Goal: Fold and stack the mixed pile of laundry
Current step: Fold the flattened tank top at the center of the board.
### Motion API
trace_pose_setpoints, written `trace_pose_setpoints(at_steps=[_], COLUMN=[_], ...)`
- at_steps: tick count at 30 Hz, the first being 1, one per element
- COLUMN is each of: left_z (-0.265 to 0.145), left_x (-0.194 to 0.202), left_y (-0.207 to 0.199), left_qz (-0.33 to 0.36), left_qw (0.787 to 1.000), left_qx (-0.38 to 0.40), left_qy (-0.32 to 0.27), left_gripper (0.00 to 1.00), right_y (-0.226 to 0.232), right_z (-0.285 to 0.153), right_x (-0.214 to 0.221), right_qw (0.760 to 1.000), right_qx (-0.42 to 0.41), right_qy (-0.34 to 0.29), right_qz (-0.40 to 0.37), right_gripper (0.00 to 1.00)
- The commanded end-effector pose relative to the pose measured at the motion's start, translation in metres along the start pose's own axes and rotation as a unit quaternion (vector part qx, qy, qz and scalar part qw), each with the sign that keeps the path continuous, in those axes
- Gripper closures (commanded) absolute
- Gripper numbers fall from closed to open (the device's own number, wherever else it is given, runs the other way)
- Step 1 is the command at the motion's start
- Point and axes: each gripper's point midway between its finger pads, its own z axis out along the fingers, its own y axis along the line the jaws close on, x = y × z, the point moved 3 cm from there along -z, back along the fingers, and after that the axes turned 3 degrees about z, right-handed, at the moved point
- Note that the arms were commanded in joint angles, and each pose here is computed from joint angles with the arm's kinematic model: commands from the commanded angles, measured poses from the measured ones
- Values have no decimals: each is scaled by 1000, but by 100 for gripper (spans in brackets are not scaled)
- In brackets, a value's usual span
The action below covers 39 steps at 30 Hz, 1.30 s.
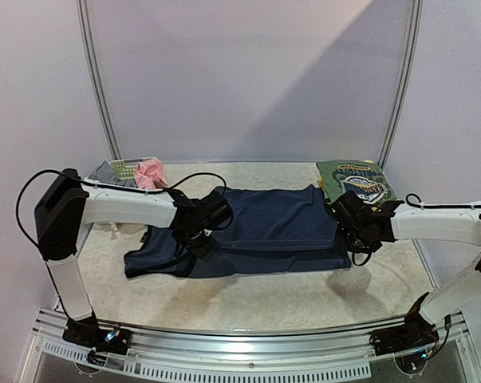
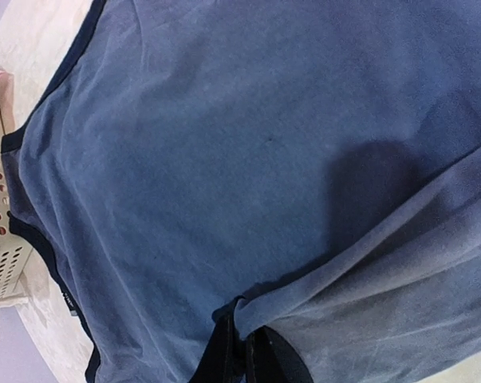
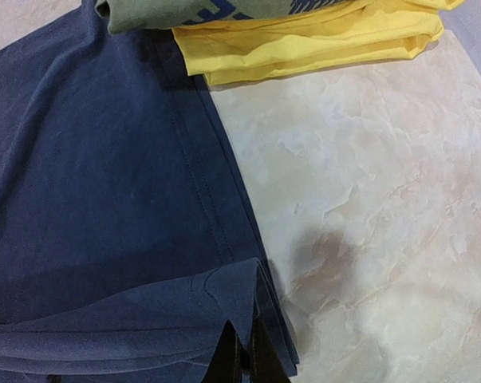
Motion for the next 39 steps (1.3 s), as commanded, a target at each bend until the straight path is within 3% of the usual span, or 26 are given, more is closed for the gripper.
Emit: trace_pose_setpoints(at_steps=[1, 5, 7, 8, 10, 12, 14, 20, 28, 32, 39], left_z=[17, 29, 30, 28, 19, 6, -11, -45, -66, -60, -32], left_x=[-5, -10, -14, -16, -21, -22, -18, 21, 58, 68, 74], left_y=[4, 9, 16, 21, 36, 51, 62, 60, 14, 0, -11], left_qz=[-8, -38, -55, -66, -92, -119, -146, -181, -193, -186, -175], left_qw=[1000, 999, 998, 998, 994, 989, 983, 976, 963, 960, 968], left_qx=[0, -2, -10, -19, -49, -73, -85, -53, 93, 125, 106], left_qy=[14, 12, 4, -1, -20, -43, -66, -105, -162, -171, -147], left_gripper=[97, 82, 64, 55, 37, 25, 18, 18, 27, 27, 29], right_y=[9, 17, 20, 20, 20, 17, 16, -2, -17, -24, -14], right_z=[15, 30, 39, 42, 45, 41, 29, -5, -32, -26, -2], right_x=[-9, -15, -21, -25, -33, -43, -52, -36, 16, 34, 52], right_qw=[1000, 1000, 999, 999, 999, 999, 999, 995, 973, 969, 966], right_qx=[0, -7, -10, -14, -15, -10, -20, -84, -212, -220, -220], right_qy=[5, 18, 27, 31, 31, 22, 10, 14, 66, 85, 121], right_qz=[5, 13, 17, 23, 29, 32, 34, 44, 65, 68, 61], right_gripper=[100, 94, 86, 78, 52, 27, 18, 15, 26, 31, 37])
